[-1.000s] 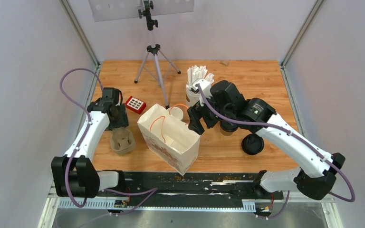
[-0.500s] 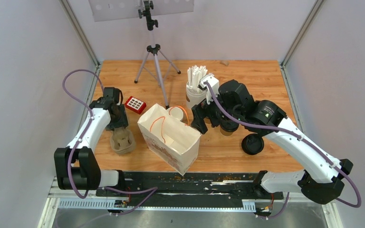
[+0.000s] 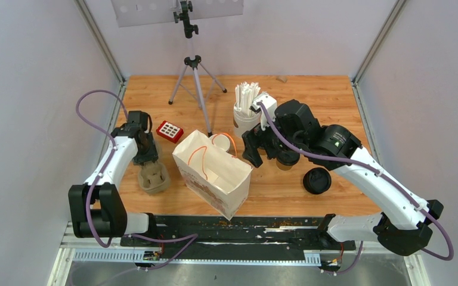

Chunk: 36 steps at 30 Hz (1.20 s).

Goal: Pack the takeout coffee

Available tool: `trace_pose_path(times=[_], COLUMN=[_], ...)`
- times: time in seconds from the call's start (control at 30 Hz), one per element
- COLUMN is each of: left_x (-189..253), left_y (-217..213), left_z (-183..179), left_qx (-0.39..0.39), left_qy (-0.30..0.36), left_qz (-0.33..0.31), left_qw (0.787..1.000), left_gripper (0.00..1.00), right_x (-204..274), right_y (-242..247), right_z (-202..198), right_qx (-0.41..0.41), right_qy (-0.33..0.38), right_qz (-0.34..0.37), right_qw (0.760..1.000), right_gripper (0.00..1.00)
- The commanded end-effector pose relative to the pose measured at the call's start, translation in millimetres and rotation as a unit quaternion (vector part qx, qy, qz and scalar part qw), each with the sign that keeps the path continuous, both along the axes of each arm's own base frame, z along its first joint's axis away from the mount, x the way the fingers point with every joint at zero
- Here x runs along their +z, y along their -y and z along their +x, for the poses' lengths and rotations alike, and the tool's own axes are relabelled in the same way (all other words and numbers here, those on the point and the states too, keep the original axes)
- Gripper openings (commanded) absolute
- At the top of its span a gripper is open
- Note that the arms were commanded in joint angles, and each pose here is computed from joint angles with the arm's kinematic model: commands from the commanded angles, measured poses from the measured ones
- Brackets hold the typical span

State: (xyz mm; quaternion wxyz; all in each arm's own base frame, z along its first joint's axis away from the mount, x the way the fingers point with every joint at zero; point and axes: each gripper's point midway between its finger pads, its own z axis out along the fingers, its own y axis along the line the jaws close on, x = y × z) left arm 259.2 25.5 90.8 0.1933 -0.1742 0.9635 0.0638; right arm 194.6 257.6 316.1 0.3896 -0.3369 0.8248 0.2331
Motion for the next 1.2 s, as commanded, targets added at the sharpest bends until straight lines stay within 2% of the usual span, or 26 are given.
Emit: trace_pose_path(times=[0.0, 0.17, 0.3, 0.57, 0.67, 0.8, 0.9, 1.0, 1.17], left_x=[6.2, 19.0, 46.7, 92.7, 126.1, 181.1, 221.0, 262.1, 318.3], left_y=[0.5, 5.6, 3.2, 18.0, 22.9, 44.3, 61.5, 70.0, 103.4], left_z=[2.7, 0.2, -6.5, -11.3, -3.7, 7.6, 11.6, 11.1, 7.4], left_qx=[0.006, -0.001, -0.019, -0.026, -0.029, -0.051, -0.084, -0.117, -0.186], left_qy=[0.024, 0.025, 0.025, 0.073, 0.121, 0.199, 0.244, 0.292, 0.367], left_qz=[-0.006, -0.019, -0.009, -0.047, -0.059, -0.111, -0.146, -0.149, -0.183], left_qw=[1.0, 1.0, 0.999, 0.996, 0.991, 0.972, 0.955, 0.937, 0.893], left_gripper=[0.49, 0.36, 0.3, 0.31, 0.31, 0.32, 0.32, 0.31, 0.3], right_x=[11.8, 11.3, 14.0, 22.2, 22.0, 30.8, 49.4, 65.4, 51.9], right_y=[3.4, 6.7, 6.1, 9.9, 10.8, 0.9, -3.9, -7.8, -19.0], right_z=[2.5, 5.0, 2.5, -0.2, 2.1, -12.1, -18.9, -23.1, -32.9], right_qx=[-0.011, -0.028, -0.032, -0.045, -0.076, -0.048, -0.013, 0.006, 0.006], right_qy=[0.015, 0.013, 0.002, 0.003, -0.013, -0.041, -0.018, -0.004, -0.07], right_qz=[0.01, 0.007, 0.014, 0.034, 0.044, 0.074, 0.107, 0.133, 0.139], right_qw=[1.0, 1.0, 0.999, 0.998, 0.996, 0.995, 0.994, 0.991, 0.988], right_gripper=[0.91, 0.91, 0.9, 0.91, 0.9, 0.88, 0.88, 0.88, 0.86])
